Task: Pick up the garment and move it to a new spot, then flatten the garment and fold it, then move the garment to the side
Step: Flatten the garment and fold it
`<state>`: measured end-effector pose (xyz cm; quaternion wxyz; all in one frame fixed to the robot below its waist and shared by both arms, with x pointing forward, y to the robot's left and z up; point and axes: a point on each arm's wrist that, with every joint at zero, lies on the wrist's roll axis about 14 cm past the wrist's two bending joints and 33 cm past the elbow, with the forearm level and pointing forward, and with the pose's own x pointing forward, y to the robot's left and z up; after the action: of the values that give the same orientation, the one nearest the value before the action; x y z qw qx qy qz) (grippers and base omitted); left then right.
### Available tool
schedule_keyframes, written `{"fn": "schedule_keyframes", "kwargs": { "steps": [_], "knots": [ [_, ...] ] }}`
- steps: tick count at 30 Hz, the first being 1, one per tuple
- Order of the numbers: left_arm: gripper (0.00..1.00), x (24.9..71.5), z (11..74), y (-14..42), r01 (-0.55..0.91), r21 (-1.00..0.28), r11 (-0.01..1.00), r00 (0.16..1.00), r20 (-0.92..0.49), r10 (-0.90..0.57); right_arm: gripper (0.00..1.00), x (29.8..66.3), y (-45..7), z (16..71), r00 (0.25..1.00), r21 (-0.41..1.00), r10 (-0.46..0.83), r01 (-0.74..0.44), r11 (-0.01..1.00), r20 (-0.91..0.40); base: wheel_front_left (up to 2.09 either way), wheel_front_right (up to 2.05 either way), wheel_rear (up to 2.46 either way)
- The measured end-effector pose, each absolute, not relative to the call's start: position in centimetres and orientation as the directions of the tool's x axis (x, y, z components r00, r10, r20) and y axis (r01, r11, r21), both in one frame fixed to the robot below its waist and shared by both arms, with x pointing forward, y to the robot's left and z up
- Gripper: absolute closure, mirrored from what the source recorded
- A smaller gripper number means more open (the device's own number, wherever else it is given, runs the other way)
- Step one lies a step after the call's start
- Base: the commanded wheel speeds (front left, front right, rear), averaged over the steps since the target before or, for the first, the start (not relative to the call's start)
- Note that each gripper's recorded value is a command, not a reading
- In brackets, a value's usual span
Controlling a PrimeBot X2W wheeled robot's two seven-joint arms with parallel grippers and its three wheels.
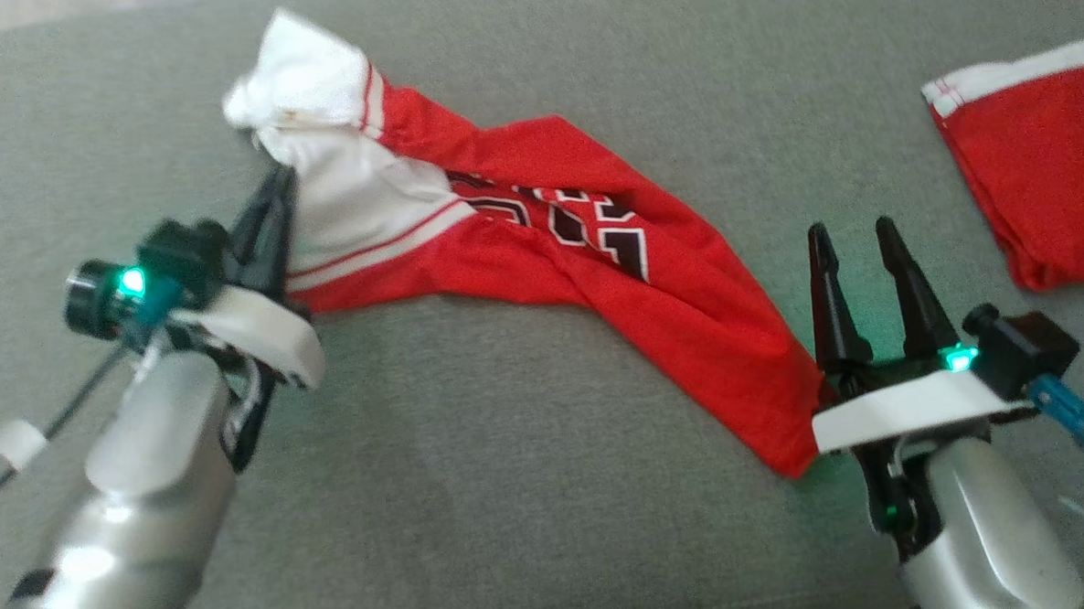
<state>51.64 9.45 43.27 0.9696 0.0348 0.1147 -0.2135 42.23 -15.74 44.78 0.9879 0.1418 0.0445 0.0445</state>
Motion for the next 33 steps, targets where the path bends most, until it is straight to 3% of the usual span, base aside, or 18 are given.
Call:
{"fn": "schedule_keyframes", "kwargs": {
  "steps": [8, 14, 16, 17, 19, 22, 26, 30, 33],
  "knots": [
    [1.00, 43.9, 44.3, 8.4, 0.622, 0.200, 0.757, 0.780, -0.235, -0.579, 0.00, 41.5, -13.0, 45.7, 0.983, 0.298, 0.174, -0.151, 0.943, -0.054, 0.00, 0.00, 0.00],
    [1.00, 34.6, 40.1, 7.7, 0.807, 0.295, 0.512, 0.591, -0.424, -0.687, 0.00, 41.5, -11.2, 46.4, 0.974, 0.300, 0.222, -0.201, 0.932, -0.036, 0.00, 0.00, 0.00],
    [1.00, 33.2, 39.0, 8.3, 0.825, 0.301, 0.479, 0.565, -0.482, -0.670, 0.00, 41.4, -10.9, 46.5, 0.973, 0.300, 0.231, -0.211, 0.930, -0.032, 0.00, 0.00, 0.00],
    [0.75, 32.8, 38.7, 8.6, 0.828, 0.301, 0.472, 0.559, -0.502, -0.660, 0.00, 41.4, -10.8, 46.6, 0.972, 0.300, 0.234, -0.215, 0.930, -0.030, 0.00, 0.00, 0.00],
    [0.00, 32.4, 38.4, 8.8, 0.831, 0.299, 0.469, 0.554, -0.516, -0.653, 0.00, 41.4, -10.6, 46.8, 0.971, 0.300, 0.240, -0.221, 0.928, -0.026, 0.00, 0.00, 0.00],
    [0.00, 32.7, 38.5, 9.2, 0.807, 0.280, 0.521, 0.584, -0.514, -0.629, 0.00, 41.4, -10.4, 46.9, 0.970, 0.301, 0.244, -0.226, 0.926, -0.022, 0.00, 0.00, 0.00],
    [0.00, 35.7, 40.7, 10.4, 0.685, 0.251, 0.684, 0.716, -0.407, -0.567, 0.00, 41.2, -10.3, 47.0, 0.969, 0.299, 0.247, -0.230, 0.926, -0.020, 0.00, 0.00, 0.00],
    [0.00, 39.0, 44.2, 12.1, 0.474, 0.126, 0.871, 0.867, -0.242, -0.436, 0.00, 41.2, -10.6, 47.1, 0.970, 0.298, 0.241, -0.225, 0.928, -0.019, 0.00, 0.00, 0.00],
    [0.00, 40.1, 45.6, 12.5, 0.388, 0.053, 0.920, 0.911, -0.176, -0.374, 0.00, 41.1, -10.8, 47.2, 0.972, 0.297, 0.236, -0.220, 0.929, -0.017, 0.00, 0.00, 0.00]
  ]
}}
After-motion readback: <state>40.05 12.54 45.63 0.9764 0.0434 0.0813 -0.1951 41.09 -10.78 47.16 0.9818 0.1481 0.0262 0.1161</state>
